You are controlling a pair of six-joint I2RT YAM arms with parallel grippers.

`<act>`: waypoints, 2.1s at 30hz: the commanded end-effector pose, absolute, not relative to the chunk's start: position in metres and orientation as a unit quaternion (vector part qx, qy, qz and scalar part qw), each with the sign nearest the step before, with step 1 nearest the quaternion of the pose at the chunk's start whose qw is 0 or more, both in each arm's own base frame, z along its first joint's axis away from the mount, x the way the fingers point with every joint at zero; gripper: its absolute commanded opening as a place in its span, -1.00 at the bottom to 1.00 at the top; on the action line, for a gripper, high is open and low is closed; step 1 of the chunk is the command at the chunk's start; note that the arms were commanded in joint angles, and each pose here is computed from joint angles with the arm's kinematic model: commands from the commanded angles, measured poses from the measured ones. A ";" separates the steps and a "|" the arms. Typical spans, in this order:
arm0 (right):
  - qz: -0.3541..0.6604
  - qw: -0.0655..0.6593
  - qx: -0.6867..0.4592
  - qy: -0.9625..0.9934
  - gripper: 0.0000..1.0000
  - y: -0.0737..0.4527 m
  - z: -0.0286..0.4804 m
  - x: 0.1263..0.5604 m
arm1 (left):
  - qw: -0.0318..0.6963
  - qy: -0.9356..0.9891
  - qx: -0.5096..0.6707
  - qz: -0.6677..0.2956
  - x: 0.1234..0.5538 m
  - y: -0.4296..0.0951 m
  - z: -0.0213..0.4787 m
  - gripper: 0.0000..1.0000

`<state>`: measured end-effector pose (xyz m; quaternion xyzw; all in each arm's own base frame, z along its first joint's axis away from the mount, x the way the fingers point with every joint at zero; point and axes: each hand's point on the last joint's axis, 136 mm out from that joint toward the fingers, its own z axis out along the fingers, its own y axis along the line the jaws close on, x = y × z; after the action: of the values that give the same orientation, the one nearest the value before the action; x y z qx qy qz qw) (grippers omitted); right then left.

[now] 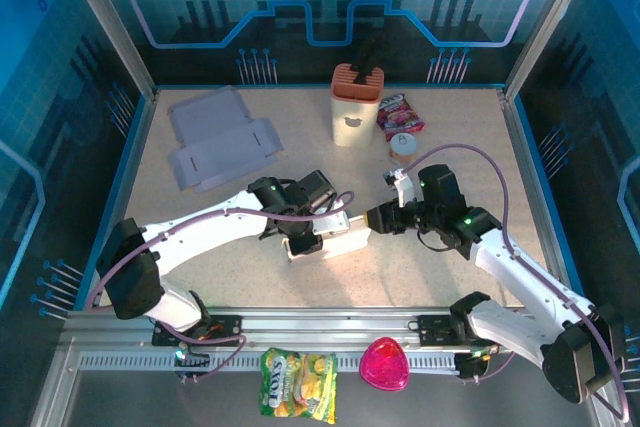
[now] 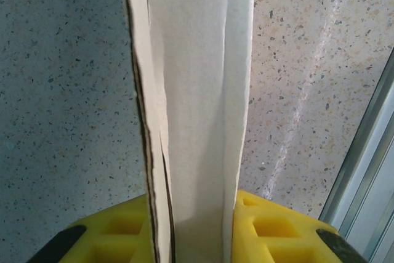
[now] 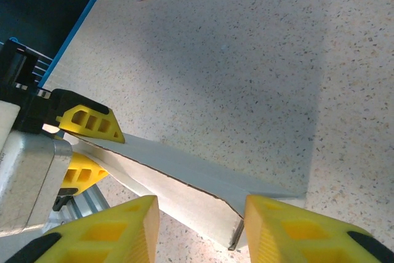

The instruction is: Fold the paper box

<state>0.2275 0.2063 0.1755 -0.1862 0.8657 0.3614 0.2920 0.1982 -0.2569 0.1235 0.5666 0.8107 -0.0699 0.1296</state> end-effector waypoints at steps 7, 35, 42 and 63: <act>0.358 0.279 -0.182 0.872 -0.12 0.205 0.165 0.227 | 0.117 0.812 0.567 -0.077 0.193 -0.253 0.121 -0.51; 0.321 0.278 -0.188 0.886 -0.53 0.204 0.155 0.226 | 0.117 0.812 0.566 -0.077 0.194 -0.254 0.121 -0.51; 0.300 0.284 -0.189 0.891 -0.65 0.203 0.155 0.228 | 0.117 0.813 0.565 -0.077 0.194 -0.253 0.121 -0.51; 0.209 0.307 -0.156 0.915 -1.00 0.203 0.150 0.228 | 0.127 0.820 0.553 -0.075 0.200 -0.257 0.121 -0.49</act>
<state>0.2294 0.2061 0.1541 -0.1793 0.9023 0.2291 0.3180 0.1997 -0.2557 0.1233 0.5624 0.8137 -0.0696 0.1293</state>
